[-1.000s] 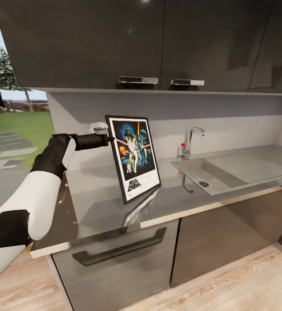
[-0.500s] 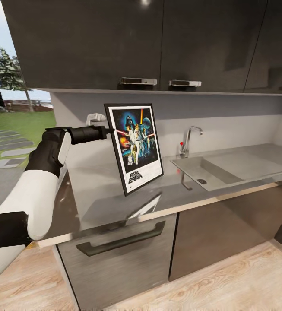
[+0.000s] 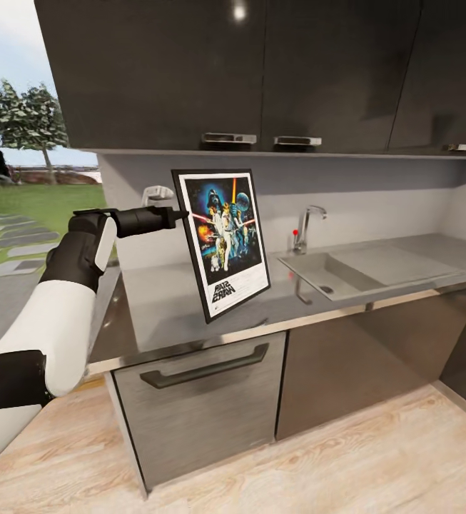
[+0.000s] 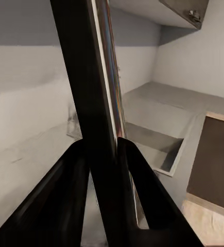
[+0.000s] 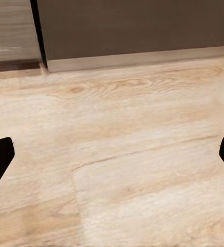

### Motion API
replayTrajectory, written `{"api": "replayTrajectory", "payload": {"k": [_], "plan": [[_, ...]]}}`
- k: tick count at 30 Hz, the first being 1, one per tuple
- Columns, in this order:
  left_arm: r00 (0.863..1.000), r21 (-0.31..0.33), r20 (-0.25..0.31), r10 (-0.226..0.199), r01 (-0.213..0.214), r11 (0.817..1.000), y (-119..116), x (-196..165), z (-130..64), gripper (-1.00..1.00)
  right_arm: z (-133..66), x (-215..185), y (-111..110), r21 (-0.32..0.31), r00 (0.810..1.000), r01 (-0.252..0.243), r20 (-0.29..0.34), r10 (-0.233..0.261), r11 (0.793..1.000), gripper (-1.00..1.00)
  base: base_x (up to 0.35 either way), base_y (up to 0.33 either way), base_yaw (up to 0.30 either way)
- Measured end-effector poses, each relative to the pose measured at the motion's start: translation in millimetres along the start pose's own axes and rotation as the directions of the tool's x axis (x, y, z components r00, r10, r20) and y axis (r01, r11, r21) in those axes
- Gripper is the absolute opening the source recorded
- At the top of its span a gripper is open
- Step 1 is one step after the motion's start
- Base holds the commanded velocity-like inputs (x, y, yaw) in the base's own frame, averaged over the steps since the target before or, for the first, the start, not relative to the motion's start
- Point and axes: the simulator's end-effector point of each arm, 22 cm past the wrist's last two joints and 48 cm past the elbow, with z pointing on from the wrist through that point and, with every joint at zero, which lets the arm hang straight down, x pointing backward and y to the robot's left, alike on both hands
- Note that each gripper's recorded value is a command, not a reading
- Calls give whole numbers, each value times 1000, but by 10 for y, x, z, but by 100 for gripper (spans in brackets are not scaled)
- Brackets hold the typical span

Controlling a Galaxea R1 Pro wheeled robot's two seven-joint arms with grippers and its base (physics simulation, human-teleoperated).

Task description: Pick up the poster from the kitchen countertop and hang it on one of the wall nails in the kitchen.

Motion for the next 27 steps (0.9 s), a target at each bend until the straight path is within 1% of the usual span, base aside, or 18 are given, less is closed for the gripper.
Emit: {"api": "replayTrajectory", "payload": {"k": [4,7,11,15,17,19,21,23,27], "plan": [[1000,1,4,2,-2,1000,-10,-20,-5,-100,0,0,0,0,1000,0,0,0,1000,100,-330,0,0],[1000,9,15,13,-13,1000,-49,-80,-22,-100,0,0,0,0,1000,0,0,0,1000,100,-336,0,0],[1000,46,24,21,-22,999,-152,-125,-36,-100,0,0,0,0,1000,0,0,0,1000,100,-339,0,0],[999,63,26,21,-23,998,-194,-132,-36,-100,0,0,0,0,1000,0,0,0,1000,100,-340,0,0],[999,70,31,17,-19,997,-217,-143,-33,-100,0,0,0,0,1000,0,0,0,1000,100,-340,0,0],[999,88,44,5,-8,996,-259,-172,-32,-100,0,0,0,0,1000,0,0,0,1000,100,-341,0,0],[998,114,65,-16,9,993,-317,-220,-35,-100,0,0,0,0,1000,0,0,0,1000,100,-341,0,0],[997,124,71,-25,15,992,-342,-235,-32,-100,0,0,0,0,1000,0,0,0,1000,100,-341,0,0],[996,159,77,-45,32,987,-485,-235,45,-100,0,0,0,0,1000,0,0,0,1000,100,-341,0,0]]}}
